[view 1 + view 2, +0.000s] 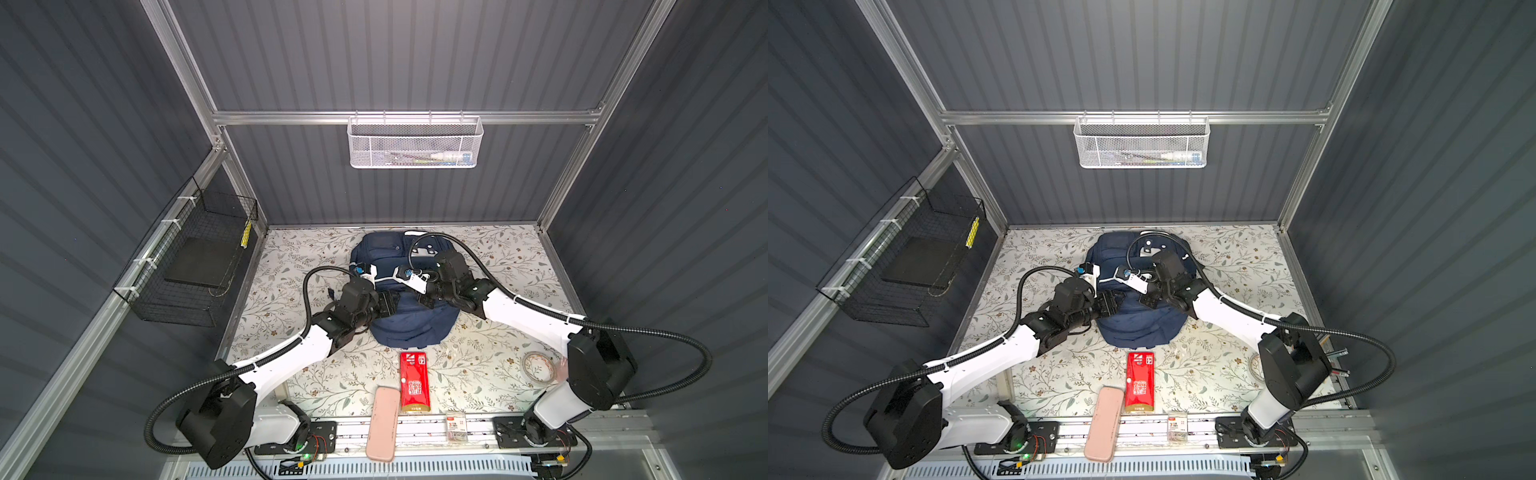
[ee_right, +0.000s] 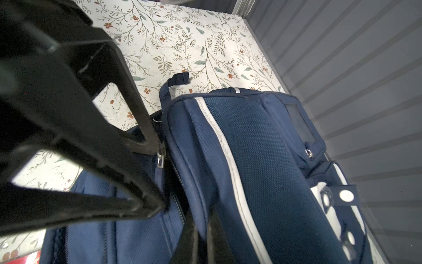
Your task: Pack the student bag
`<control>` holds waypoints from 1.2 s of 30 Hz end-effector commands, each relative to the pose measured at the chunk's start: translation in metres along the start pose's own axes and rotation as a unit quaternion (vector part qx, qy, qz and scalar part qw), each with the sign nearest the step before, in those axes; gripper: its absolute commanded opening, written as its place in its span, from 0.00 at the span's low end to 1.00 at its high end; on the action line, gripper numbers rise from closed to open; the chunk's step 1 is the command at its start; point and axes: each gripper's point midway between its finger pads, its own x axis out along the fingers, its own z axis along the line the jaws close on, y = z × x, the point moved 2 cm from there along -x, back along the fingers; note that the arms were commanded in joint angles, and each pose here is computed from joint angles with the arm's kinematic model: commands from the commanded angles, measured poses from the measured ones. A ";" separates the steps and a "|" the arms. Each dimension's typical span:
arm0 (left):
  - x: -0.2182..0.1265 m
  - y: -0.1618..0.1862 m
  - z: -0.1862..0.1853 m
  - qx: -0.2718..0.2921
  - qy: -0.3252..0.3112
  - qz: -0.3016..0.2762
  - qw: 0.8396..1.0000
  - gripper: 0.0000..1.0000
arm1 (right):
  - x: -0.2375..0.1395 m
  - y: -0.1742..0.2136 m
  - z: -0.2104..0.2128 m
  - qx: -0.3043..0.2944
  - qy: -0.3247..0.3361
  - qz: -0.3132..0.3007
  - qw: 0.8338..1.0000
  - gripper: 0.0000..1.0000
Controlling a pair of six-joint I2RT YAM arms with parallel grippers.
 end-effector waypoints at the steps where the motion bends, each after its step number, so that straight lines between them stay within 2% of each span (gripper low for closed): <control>1: 0.011 -0.007 -0.002 0.032 -0.037 0.001 0.999 0.38 | -0.008 -0.052 0.002 -0.010 -0.014 -0.084 0.996 0.00; 2: 0.013 -0.006 0.000 0.043 -0.050 0.007 0.998 0.35 | -0.008 -0.054 0.002 -0.007 -0.016 -0.090 0.996 0.00; 4: 0.016 -0.001 0.004 0.048 -0.063 0.016 0.997 0.20 | -0.008 -0.056 0.003 -0.004 -0.018 -0.096 0.995 0.00; 8: 0.008 0.001 0.002 0.029 -0.054 0.018 0.998 0.18 | -0.006 -0.050 0.000 -0.010 -0.008 -0.084 0.996 0.00; 11: 0.002 -0.003 -0.010 0.008 -0.023 0.018 1.000 0.31 | -0.002 -0.048 -0.003 -0.005 0.001 -0.080 0.997 0.00; 13: -0.003 -0.010 -0.027 -0.010 0.020 0.005 1.000 0.38 | -0.003 -0.054 -0.009 0.012 0.010 -0.088 0.996 0.00; 15: -0.010 -0.021 -0.034 -0.012 0.030 -0.013 0.999 0.45 | -0.007 -0.062 -0.018 0.026 0.015 -0.095 0.995 0.00; 19: -0.018 -0.032 -0.025 0.015 -0.015 -0.029 0.999 0.53 | -0.014 -0.073 -0.030 0.035 0.008 -0.083 0.996 0.00; 23: -0.014 -0.031 -0.013 0.034 -0.052 -0.031 0.998 0.61 | -0.015 -0.073 -0.022 0.035 -0.027 -0.084 0.995 0.00; 26: -0.012 -0.031 0.000 0.056 -0.094 -0.029 0.994 0.61 | -0.019 -0.075 -0.015 0.034 -0.043 -0.094 0.994 0.00; 30: -0.013 -0.037 0.018 0.110 -0.169 -0.022 0.979 0.55 | -0.023 -0.074 -0.008 0.025 -0.051 -0.105 0.993 0.00; 32: -0.012 -0.036 0.021 0.128 -0.182 -0.011 0.975 0.49 | -0.023 -0.072 -0.007 0.025 -0.050 -0.101 0.993 0.00; 33: -0.013 -0.036 0.021 0.129 -0.181 -0.011 0.975 0.45 | -0.022 -0.071 -0.007 0.024 -0.050 -0.098 0.994 0.00; 35: -0.017 -0.036 0.016 0.118 -0.159 -0.019 0.980 0.26 | -0.019 -0.066 -0.007 0.024 -0.047 -0.090 0.995 0.00; 36: -0.018 -0.036 0.011 0.114 -0.142 -0.022 0.983 0.20 | -0.018 -0.064 -0.008 0.023 -0.045 -0.084 0.995 0.00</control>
